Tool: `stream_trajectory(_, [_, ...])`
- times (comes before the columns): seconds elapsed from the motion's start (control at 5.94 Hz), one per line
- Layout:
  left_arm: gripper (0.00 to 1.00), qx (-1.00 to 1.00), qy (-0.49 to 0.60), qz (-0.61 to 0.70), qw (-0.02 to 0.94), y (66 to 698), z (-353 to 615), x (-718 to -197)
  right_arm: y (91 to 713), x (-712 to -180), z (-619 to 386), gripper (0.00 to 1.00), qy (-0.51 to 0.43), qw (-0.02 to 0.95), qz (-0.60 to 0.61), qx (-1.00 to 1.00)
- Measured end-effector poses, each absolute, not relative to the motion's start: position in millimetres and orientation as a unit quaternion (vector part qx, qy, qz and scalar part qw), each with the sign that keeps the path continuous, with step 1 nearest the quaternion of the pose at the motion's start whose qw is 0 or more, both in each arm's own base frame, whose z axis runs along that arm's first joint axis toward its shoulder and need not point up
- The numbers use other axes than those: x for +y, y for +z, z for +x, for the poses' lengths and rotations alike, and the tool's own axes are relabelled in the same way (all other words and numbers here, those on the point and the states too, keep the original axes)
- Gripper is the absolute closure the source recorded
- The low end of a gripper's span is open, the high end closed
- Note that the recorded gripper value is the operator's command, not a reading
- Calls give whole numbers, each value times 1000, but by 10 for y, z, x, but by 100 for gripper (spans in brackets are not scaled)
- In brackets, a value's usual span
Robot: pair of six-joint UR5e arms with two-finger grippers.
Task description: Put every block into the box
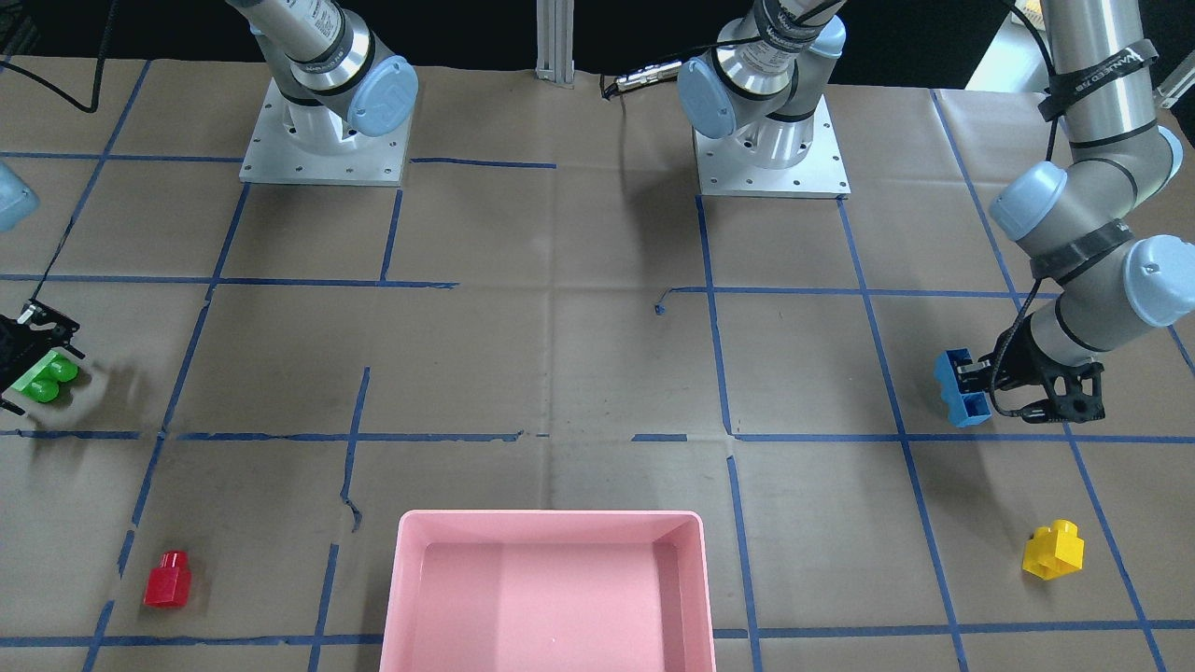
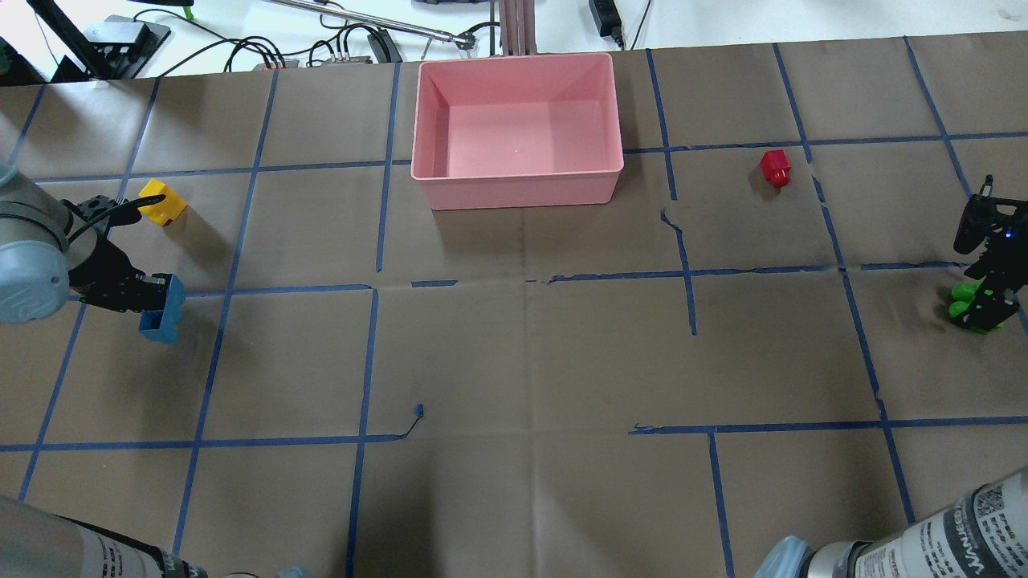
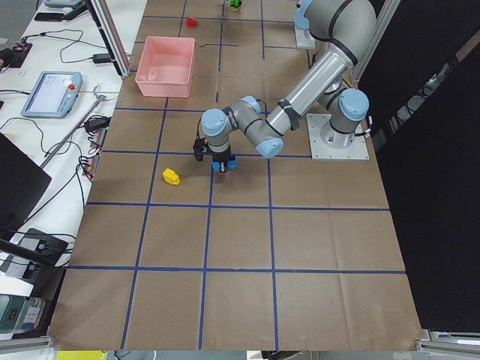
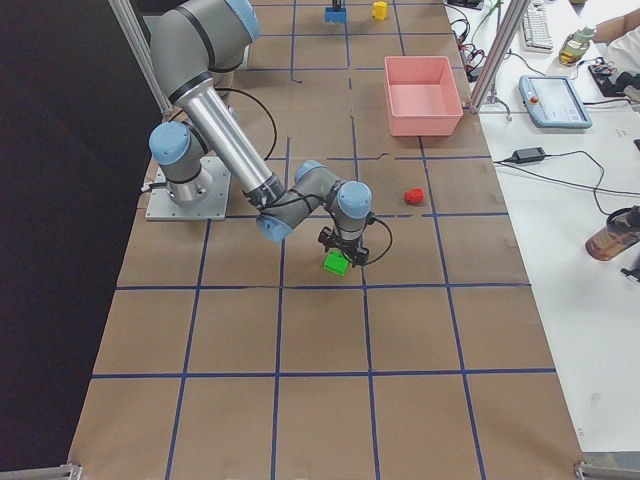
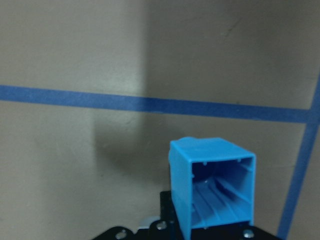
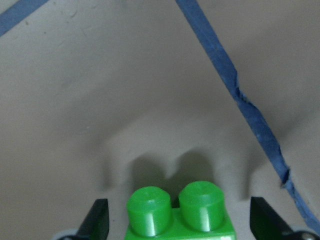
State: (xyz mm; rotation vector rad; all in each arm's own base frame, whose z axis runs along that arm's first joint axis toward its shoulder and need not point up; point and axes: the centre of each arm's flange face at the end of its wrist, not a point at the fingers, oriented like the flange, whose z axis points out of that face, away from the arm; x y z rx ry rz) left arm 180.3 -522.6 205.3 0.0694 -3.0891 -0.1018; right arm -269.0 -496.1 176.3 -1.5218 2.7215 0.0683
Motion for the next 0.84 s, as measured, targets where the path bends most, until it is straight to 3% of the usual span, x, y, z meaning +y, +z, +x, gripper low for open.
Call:
stream_trajectory(0.34, [100, -999, -5, 27, 40, 2243, 1580, -5358, 1749, -4924, -2721, 1, 33, 10, -502, 864])
stream_trajectory(0.51, [100, -998, 8, 45, 43, 2460, 1325, -5584, 1748, -4904, -2747, 10, 43, 8, -511, 858])
stream_trajectory(0.67, [100, -996, 16, 71, 42, 2735, 905, -5895, 1755, -4893, -2767, 33, 49, 6, -516, 855])
stream_trajectory(0.84, [100, -994, 28, 98, 44, 2984, 357, -6200, 1768, -4892, -2776, 48, 51, 4, -517, 855])
